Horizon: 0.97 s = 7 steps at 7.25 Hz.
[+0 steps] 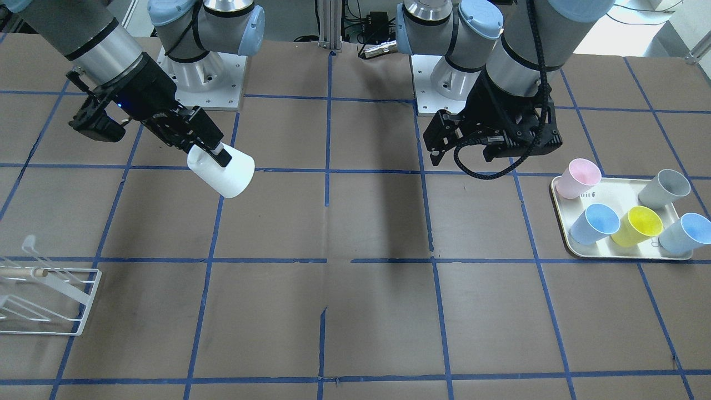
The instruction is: Transfer IKEA cup to right arm and place on rack
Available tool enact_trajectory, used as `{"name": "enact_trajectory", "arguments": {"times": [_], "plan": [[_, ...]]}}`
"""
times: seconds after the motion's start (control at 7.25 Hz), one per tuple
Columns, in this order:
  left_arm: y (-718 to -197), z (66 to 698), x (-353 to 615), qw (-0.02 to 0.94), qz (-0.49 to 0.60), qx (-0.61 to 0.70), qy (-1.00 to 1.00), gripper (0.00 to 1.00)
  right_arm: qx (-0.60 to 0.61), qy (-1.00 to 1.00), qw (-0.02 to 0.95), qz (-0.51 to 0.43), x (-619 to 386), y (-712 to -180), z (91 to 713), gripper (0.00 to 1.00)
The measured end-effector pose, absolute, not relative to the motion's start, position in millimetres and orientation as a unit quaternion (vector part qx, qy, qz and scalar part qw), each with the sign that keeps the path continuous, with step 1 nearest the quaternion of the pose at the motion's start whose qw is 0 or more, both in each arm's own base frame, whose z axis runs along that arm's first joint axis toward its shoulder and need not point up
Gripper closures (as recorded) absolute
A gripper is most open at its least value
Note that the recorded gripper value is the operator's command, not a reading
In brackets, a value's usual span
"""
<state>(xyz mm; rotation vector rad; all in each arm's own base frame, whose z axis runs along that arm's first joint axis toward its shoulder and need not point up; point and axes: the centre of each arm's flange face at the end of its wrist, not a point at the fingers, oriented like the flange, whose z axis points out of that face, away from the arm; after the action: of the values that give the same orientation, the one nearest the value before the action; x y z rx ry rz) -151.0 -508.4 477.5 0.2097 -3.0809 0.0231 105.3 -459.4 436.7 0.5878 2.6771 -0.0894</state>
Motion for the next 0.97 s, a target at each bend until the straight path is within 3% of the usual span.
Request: {"name": "enact_trajectory", "arguments": {"times": [0.28, 0.41, 0.97], "plan": [[-505, 484, -150, 0.008, 0.034, 0.031, -0.999, 0.0, 0.137, 0.988, 0.063, -0.027, 78, -459, 476, 0.65], [-506, 486, -150, 0.006, 0.041, 0.018, -0.999, 0.0, 0.092, 0.995, 0.007, -0.025, 66, -462, 487, 0.65], [-508, 488, -147, 0.01, 0.052, 0.013, -0.999, 0.0, -0.006, 0.999, -0.045, -0.01, -22, -499, 465, 0.66]]}}
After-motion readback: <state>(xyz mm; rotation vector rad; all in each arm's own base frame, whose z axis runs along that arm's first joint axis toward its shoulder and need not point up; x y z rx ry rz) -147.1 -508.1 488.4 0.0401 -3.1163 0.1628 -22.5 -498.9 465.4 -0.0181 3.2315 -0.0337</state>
